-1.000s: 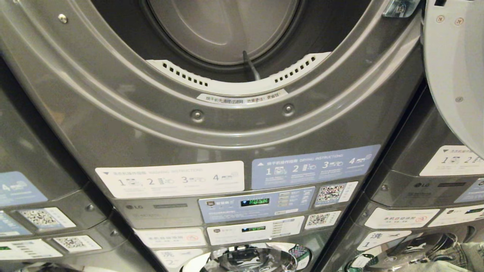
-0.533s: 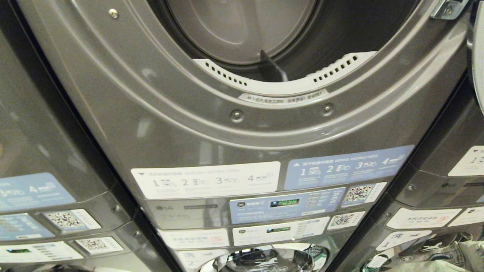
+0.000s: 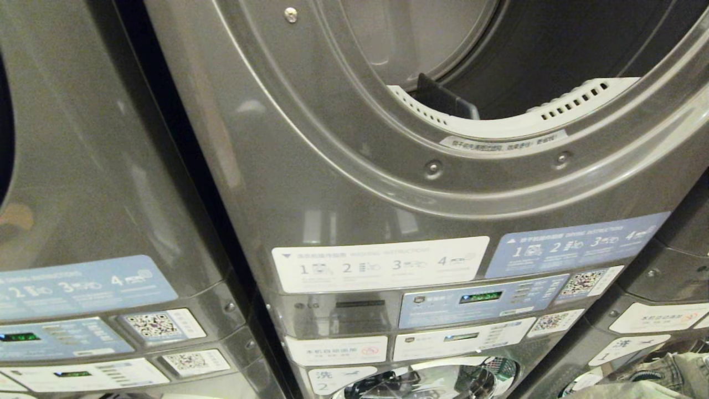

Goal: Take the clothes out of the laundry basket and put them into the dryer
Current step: Put the clothes in the dryer

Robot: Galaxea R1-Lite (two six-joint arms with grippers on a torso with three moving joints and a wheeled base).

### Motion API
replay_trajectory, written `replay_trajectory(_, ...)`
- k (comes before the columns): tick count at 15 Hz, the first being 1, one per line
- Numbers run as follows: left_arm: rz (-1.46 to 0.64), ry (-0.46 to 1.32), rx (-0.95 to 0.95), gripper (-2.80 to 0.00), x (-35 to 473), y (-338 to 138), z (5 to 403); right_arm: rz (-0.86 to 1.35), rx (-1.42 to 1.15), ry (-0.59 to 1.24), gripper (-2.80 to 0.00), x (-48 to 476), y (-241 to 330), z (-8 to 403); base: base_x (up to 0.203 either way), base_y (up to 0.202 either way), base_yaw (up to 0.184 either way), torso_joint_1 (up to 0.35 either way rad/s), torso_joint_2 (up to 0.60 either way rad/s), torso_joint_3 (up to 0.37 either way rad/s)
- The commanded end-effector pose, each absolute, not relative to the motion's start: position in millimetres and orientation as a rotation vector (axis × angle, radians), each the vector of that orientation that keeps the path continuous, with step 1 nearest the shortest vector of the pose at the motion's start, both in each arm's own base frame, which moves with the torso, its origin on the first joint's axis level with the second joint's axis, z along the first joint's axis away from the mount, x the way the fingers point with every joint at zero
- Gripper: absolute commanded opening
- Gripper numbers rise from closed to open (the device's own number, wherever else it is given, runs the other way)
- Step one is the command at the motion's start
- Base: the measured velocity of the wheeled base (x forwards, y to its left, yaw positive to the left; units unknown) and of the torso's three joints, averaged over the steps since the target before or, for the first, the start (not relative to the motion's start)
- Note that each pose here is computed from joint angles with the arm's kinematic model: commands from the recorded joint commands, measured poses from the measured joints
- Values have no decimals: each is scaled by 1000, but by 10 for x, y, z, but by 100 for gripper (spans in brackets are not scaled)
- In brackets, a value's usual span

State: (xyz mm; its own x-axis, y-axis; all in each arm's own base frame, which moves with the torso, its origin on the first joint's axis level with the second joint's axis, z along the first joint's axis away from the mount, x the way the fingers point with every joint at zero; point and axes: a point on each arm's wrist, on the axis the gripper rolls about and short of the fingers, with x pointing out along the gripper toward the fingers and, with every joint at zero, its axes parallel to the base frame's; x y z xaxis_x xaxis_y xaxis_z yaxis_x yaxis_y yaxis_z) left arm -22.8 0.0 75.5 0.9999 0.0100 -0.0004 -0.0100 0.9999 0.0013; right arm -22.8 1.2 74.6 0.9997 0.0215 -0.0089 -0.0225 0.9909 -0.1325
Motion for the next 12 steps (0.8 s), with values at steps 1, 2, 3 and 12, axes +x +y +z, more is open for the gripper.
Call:
replay_trajectory(1,10,0,2,-280,-228,0,756,24,-136,9,-280,-227,12,746,0,195,-2,7,2,3)
replay_trajectory(2,11,-1,2,-280,-228,0,756,24,-138,9,-280,-227,12,746,0,196,-4,6,2,2)
replay_trajectory(3,9,-1,2,-280,-228,0,756,24,-137,9,-280,-227,12,746,0,192,-5,0,0,2)
replay_trajectory(12,11,2,5,-280,-227,0,755,17,-175,-157,-280,-451,17,1808,0,71,-1,1,3,1)
